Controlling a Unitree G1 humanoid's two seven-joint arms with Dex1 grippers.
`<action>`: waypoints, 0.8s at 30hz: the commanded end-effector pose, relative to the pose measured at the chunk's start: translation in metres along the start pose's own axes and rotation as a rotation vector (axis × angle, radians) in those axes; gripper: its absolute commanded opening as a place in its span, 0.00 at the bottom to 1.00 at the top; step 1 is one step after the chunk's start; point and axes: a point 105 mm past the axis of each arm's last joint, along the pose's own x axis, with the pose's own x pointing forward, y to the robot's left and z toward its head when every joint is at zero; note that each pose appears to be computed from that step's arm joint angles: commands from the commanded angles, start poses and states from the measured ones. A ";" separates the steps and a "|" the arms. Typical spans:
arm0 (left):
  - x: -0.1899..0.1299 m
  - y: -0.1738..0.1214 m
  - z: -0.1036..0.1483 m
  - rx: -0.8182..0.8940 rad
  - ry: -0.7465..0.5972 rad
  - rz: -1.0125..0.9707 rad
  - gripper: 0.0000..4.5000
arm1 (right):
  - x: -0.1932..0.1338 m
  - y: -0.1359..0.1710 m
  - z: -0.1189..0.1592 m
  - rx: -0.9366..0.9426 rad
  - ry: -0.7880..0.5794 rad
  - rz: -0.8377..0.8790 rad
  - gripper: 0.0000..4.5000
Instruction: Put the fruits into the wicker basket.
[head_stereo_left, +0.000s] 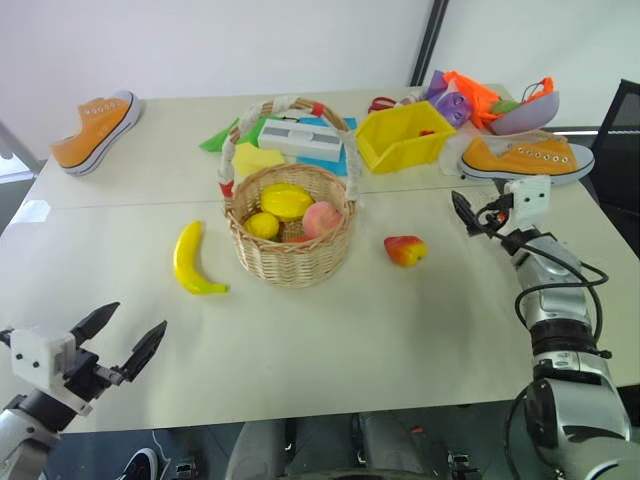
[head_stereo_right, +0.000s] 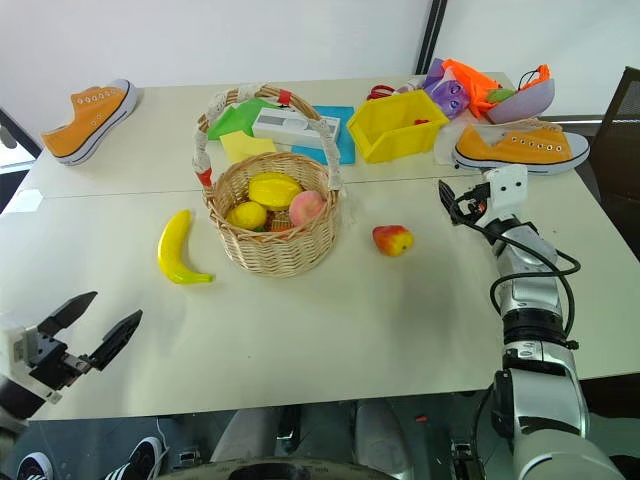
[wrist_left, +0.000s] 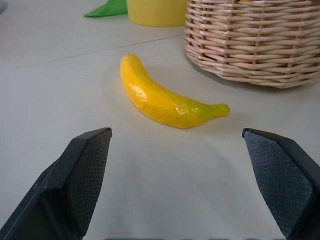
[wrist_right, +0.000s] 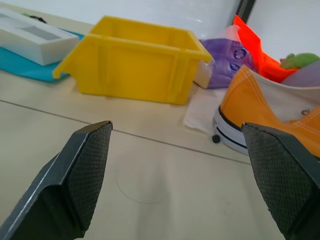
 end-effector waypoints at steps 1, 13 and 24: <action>0.000 0.005 0.013 0.060 -0.042 0.041 1.00 | 0.005 -0.001 0.021 -0.041 -0.073 0.011 0.95; 0.012 0.004 0.018 0.091 -0.087 0.001 1.00 | 0.004 0.001 0.022 -0.062 -0.082 0.023 0.95; 0.020 0.001 0.021 0.081 -0.110 -0.056 1.00 | -0.002 -0.001 0.024 -0.062 -0.090 0.027 0.95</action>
